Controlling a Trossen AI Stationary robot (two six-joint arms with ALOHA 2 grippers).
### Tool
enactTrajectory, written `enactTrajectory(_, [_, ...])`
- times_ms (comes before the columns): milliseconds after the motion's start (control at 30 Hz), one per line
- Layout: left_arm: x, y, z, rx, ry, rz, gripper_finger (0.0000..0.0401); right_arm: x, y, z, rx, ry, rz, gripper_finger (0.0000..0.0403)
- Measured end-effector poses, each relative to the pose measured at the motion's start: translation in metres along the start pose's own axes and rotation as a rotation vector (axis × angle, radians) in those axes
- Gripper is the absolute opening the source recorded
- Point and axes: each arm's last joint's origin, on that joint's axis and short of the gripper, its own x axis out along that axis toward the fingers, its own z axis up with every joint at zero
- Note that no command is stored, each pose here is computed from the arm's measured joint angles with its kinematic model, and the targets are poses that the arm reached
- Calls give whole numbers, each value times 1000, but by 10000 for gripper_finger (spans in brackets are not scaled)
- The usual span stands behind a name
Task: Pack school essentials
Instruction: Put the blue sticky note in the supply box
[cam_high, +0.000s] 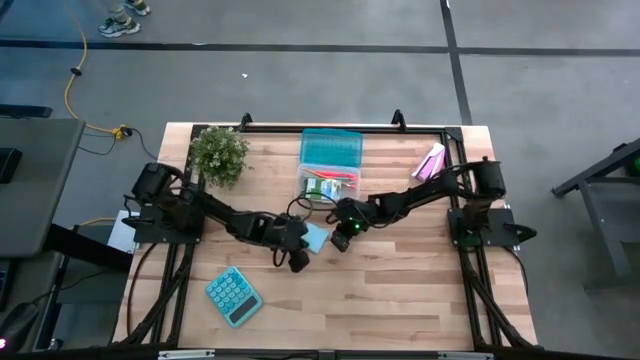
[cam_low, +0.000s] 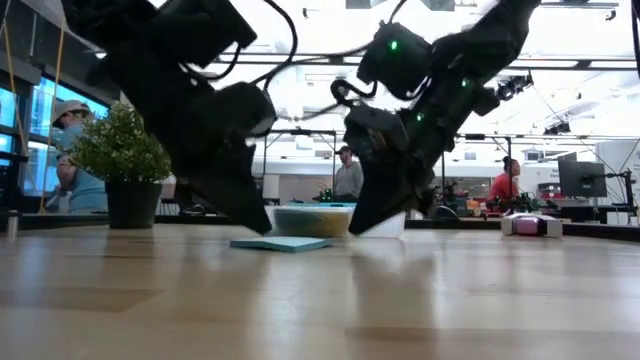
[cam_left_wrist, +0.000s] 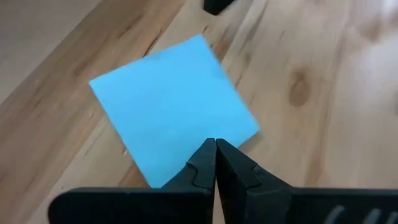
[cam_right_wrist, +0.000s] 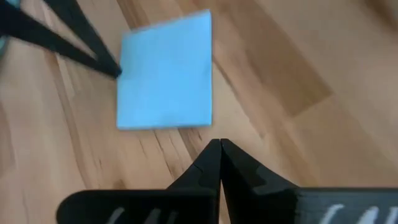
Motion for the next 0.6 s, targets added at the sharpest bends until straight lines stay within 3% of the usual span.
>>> enactTrajectory(233, [-19, -8, -3, 6, 59, -39, 0, -9, 0, 6, 1, -54, -34, 0])
enactTrajectory(433, [-11, -13, -19, -15, 125, -36, 0, -5, -6, 10, 15, -65, -40, 0])
enactTrajectory(600, [-10, -20, -19, 156, 58, -52, 0, -6, -7, 11, 18, -69, -40, 0])
